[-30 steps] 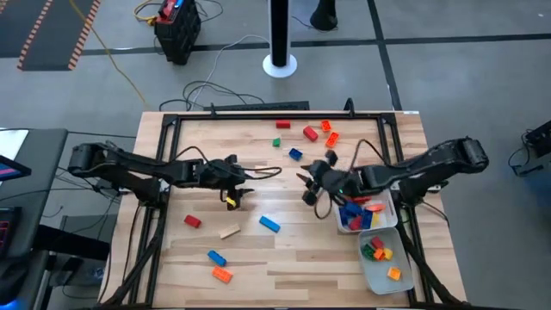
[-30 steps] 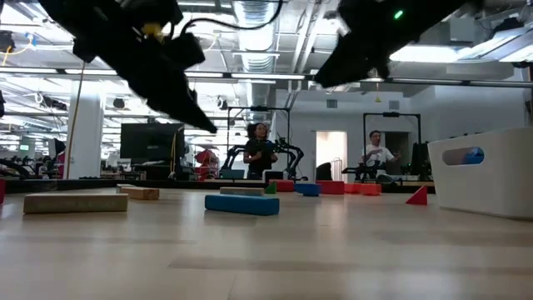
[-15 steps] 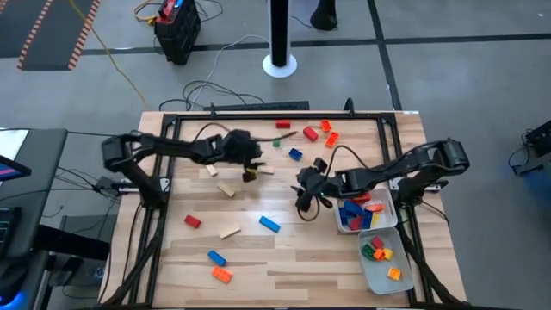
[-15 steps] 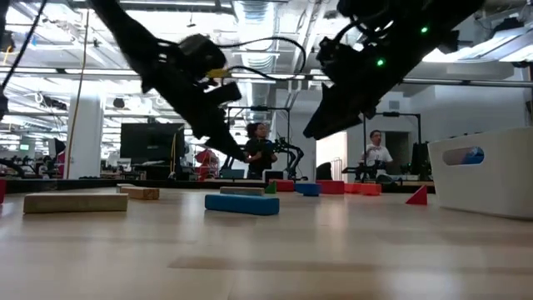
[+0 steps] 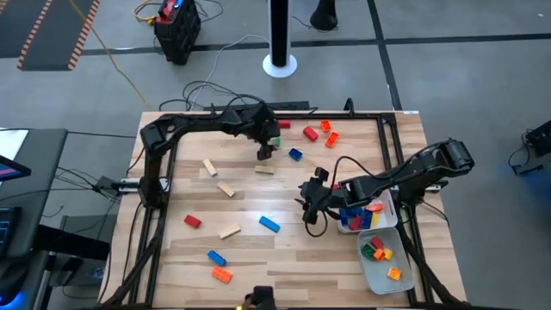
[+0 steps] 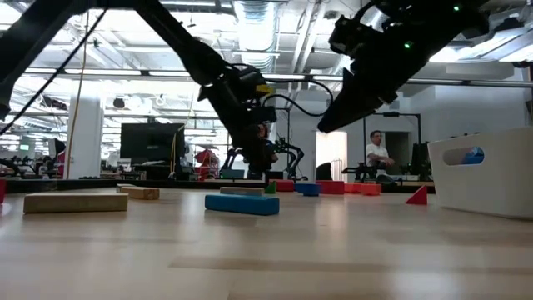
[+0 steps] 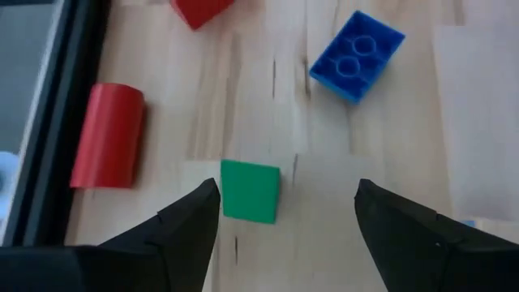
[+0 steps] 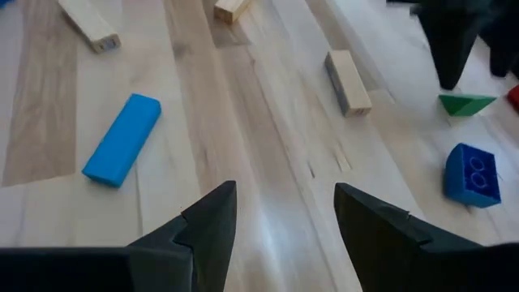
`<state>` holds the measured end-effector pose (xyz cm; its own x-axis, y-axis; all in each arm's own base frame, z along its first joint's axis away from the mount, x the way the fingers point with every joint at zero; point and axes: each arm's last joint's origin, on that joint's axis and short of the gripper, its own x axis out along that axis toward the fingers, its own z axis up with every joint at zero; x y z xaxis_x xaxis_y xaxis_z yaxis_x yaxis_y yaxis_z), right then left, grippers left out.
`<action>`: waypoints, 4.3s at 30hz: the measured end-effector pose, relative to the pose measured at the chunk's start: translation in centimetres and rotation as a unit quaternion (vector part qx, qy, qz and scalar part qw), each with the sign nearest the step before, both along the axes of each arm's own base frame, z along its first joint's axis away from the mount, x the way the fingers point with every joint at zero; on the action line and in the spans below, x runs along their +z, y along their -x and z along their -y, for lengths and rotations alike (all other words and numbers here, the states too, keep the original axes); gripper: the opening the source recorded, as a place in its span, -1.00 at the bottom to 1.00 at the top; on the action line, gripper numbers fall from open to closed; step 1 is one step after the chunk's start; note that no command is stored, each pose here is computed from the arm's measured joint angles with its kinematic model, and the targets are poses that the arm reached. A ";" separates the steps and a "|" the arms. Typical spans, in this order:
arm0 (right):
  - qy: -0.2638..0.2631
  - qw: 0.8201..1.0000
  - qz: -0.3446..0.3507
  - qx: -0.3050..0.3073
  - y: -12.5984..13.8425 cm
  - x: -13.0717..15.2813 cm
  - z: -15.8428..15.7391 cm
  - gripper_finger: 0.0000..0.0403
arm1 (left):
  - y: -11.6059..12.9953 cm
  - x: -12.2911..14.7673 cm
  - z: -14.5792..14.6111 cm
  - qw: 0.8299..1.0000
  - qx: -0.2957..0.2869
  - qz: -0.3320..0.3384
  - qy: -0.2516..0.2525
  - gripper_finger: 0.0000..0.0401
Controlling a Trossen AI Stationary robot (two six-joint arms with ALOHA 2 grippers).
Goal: Sort blocks by size
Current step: Put the green block into the grey bin
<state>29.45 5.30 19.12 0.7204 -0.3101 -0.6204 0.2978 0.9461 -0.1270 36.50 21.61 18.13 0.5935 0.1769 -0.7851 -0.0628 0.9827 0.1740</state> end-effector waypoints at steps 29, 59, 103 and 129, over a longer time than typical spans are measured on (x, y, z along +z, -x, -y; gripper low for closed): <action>-0.013 1.000 0.016 0.011 0.4 0.1 -2.0 0.17 | -1.5 -3.3 -2.1 1.000 -0.026 0.000 -0.001 0.23; -0.060 0.980 -0.059 -0.180 9.9 4.7 -1.3 0.12 | -7.2 3.6 10.6 0.975 -0.153 0.160 0.009 -0.40; -0.058 0.982 -0.043 -0.173 15.8 3.5 -7.3 -0.12 | -14.2 4.9 25.4 0.887 -0.228 0.395 0.072 -0.40; 0.371 0.920 -0.113 0.051 3.3 4.8 -14.4 0.06 | -3.1 5.0 22.1 0.871 -0.152 0.432 0.180 -0.40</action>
<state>26.16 19.70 23.94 0.6482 -0.6465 -0.4023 0.0997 0.5959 -0.7969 39.63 -0.45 23.12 0.9667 -0.2559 0.0055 0.2543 0.9580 -0.1324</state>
